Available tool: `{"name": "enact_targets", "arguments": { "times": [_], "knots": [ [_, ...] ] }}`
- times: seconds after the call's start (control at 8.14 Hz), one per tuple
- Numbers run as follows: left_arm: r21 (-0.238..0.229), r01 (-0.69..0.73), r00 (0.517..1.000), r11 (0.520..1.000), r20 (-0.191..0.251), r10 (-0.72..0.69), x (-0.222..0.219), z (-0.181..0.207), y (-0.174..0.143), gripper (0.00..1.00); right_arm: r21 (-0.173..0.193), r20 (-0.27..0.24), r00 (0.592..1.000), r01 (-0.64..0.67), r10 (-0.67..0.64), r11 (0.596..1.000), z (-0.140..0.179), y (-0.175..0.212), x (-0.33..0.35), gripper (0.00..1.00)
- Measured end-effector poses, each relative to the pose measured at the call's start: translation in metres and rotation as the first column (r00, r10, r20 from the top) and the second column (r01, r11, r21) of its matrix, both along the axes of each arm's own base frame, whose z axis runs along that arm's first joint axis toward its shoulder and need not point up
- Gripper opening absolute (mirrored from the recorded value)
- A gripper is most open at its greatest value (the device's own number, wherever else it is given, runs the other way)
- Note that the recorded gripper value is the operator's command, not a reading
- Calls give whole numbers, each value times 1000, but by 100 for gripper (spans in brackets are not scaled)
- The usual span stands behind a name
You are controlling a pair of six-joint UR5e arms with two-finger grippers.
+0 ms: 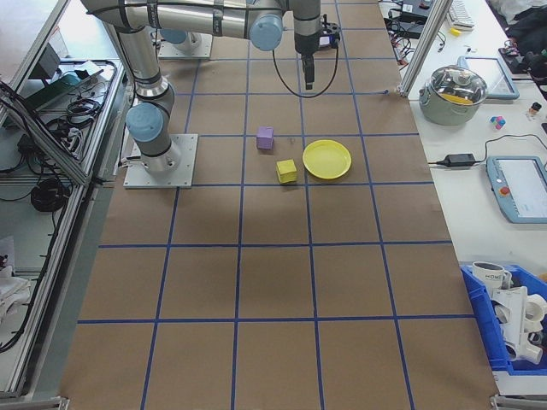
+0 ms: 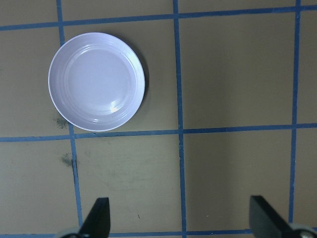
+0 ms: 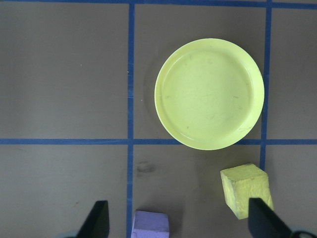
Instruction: Sort blocks by color into plates
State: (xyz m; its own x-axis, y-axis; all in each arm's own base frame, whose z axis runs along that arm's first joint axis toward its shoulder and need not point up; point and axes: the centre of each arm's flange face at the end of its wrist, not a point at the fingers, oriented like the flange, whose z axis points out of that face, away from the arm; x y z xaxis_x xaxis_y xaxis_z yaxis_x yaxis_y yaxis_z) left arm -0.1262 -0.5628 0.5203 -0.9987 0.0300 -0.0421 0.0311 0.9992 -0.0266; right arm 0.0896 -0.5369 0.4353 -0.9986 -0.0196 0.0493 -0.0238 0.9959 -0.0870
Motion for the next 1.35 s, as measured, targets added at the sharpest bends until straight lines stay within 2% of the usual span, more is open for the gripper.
{"name": "enact_targets", "arguments": {
  "times": [0.49, 0.74, 0.86, 1.35],
  "knots": [
    [4, 1, 1000, 1000, -1, -1, 0, -2, -1, 100, 113, 3, 999, -40, 40, 993, -76, -43, -77, 100],
    [8, 1, 1000, 1000, -2, -1, -1, -5, -2, 100, 183, 26, 996, -84, 81, 980, -118, -56, -110, 100],
    [10, 0, 1000, 1000, -3, 0, -1, -5, -2, 100, 219, 41, 995, -97, 90, 971, -139, -60, -125, 100],
    [12, 1, 1000, 1000, -4, -1, -1, -7, -3, 100, 369, 35, 992, -125, 120, 921, -207, -49, -142, 100]
  ]
}}
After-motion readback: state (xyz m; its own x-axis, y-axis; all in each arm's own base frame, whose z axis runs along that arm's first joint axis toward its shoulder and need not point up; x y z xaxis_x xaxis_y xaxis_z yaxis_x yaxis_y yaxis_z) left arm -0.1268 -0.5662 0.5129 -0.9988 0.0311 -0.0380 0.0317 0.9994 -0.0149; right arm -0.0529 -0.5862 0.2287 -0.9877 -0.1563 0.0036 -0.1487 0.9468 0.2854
